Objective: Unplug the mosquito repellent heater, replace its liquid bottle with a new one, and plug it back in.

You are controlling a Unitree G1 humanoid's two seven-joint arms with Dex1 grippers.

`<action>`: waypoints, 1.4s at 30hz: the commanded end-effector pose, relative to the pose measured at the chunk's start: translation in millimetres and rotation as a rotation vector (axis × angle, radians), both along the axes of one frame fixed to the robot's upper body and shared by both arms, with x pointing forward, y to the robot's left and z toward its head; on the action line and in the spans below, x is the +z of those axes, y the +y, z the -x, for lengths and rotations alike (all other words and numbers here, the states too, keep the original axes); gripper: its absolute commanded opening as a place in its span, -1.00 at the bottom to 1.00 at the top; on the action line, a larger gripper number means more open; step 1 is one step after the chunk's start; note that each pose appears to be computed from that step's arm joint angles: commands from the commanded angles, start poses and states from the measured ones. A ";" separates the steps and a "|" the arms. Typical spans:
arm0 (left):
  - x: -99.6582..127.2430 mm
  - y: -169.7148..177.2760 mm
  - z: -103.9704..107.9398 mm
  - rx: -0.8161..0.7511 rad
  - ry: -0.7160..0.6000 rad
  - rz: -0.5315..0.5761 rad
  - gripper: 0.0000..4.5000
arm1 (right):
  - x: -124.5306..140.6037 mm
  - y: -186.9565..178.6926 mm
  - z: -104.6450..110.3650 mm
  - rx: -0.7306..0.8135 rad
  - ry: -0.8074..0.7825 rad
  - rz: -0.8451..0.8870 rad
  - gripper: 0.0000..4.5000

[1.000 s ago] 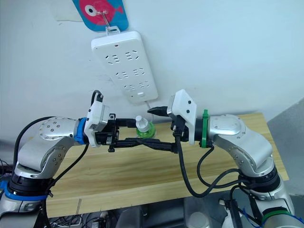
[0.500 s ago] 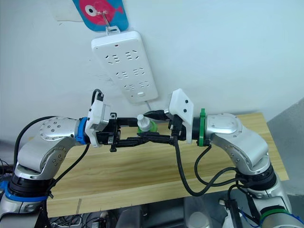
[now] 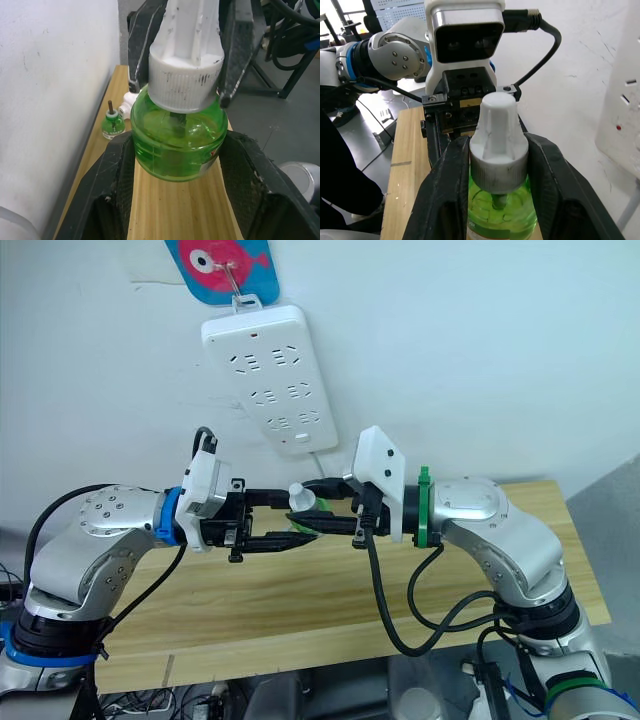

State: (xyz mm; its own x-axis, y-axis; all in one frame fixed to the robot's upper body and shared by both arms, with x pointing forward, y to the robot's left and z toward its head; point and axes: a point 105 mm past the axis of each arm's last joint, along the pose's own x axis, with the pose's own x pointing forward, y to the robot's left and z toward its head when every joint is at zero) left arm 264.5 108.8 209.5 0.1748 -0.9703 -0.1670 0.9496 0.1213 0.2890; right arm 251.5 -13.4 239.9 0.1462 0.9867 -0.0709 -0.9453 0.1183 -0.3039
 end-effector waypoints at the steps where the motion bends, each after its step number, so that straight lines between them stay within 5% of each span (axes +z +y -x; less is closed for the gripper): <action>1: 6.1 0.5 7.5 -0.029 -0.008 0.013 -0.04 | 6.8 5.7 15.3 0.097 -0.030 -0.014 -0.28; 22: 7.3 7.1 10.0 -0.147 0.032 0.020 -0.04 | -8.7 14.0 28.6 0.293 -0.031 0.052 -0.28; 31: 11.8 8.1 -0.5 -0.049 -0.124 0.046 -0.04 | -4.7 6.0 15.0 0.159 0.031 0.047 -0.28; 42: 10.9 5.2 -1.8 0.015 -0.161 0.088 -0.04 | 3.6 7.6 8.9 0.060 0.056 0.015 -0.28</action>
State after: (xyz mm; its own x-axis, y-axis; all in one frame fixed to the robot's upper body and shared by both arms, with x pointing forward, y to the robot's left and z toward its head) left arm 268.8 113.4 203.8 0.1808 -0.9785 -0.0992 0.9263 0.1355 0.3514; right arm 255.4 -10.7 238.0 0.1332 0.9850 -0.1099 -0.9648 0.1035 -0.2417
